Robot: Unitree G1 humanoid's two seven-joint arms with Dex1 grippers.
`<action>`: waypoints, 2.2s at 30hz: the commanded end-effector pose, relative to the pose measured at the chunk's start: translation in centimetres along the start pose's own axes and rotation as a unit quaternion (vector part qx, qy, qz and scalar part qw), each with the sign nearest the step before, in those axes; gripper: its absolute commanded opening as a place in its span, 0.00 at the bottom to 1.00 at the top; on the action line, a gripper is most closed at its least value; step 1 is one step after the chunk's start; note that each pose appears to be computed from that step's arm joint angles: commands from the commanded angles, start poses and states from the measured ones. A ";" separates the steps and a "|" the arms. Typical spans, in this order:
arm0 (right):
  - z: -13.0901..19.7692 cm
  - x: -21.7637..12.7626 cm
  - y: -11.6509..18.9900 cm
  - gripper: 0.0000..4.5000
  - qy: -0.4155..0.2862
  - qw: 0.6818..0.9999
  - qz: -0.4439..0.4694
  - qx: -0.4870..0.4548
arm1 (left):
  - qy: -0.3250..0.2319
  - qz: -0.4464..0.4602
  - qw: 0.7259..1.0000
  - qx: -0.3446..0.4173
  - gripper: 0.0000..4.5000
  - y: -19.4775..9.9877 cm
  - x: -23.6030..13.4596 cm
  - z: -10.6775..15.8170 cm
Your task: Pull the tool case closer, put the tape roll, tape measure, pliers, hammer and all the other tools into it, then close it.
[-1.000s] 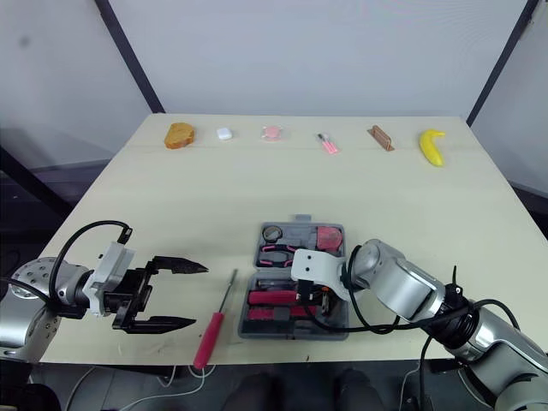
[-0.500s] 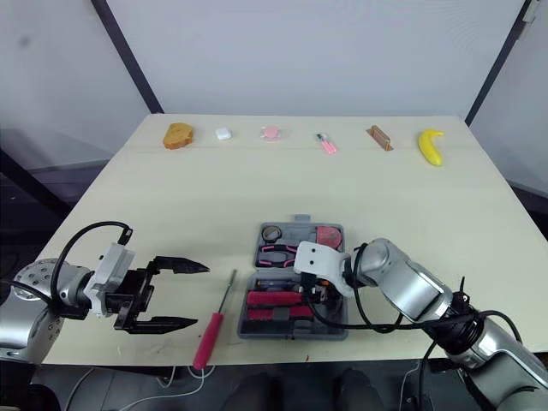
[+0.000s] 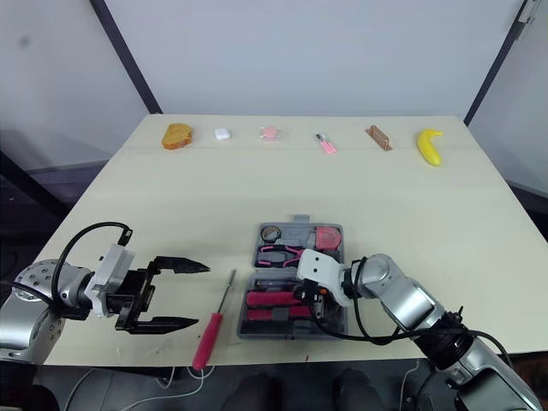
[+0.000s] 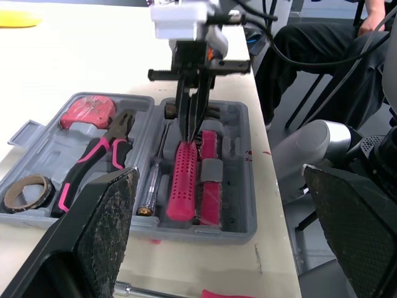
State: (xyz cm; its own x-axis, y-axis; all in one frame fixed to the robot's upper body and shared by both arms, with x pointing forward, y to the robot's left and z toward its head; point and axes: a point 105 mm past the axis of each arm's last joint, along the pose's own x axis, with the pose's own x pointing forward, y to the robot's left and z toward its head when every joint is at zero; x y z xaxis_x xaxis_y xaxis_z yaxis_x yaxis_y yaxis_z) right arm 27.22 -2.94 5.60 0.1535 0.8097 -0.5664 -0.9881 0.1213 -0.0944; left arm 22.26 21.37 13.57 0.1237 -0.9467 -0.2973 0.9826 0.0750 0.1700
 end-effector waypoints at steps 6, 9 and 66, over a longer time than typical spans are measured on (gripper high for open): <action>-3.7 0.9 0.6 0.02 0.080 0.997 0.009 0.018 | -0.001 -0.020 1.000 0.010 1.00 -0.6 -0.2 0.0; -4.9 0.8 0.3 0.02 0.109 0.994 0.000 0.027 | -0.002 -0.018 1.000 0.009 1.00 -0.7 -0.2 -0.1; -15.1 -26.6 6.2 0.98 -0.172 0.861 -0.435 0.198 | -0.018 0.416 0.889 -0.189 1.00 -4.5 -11.5 -9.7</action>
State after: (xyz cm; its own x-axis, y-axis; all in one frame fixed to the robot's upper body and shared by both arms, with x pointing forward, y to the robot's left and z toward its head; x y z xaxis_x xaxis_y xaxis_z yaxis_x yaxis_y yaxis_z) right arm 16.94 -32.73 6.62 0.9018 0.4037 -0.1544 -0.4110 0.9114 -0.0175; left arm 17.84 34.98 6.27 0.8436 -0.5002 -0.1951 0.5049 0.8627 -0.0287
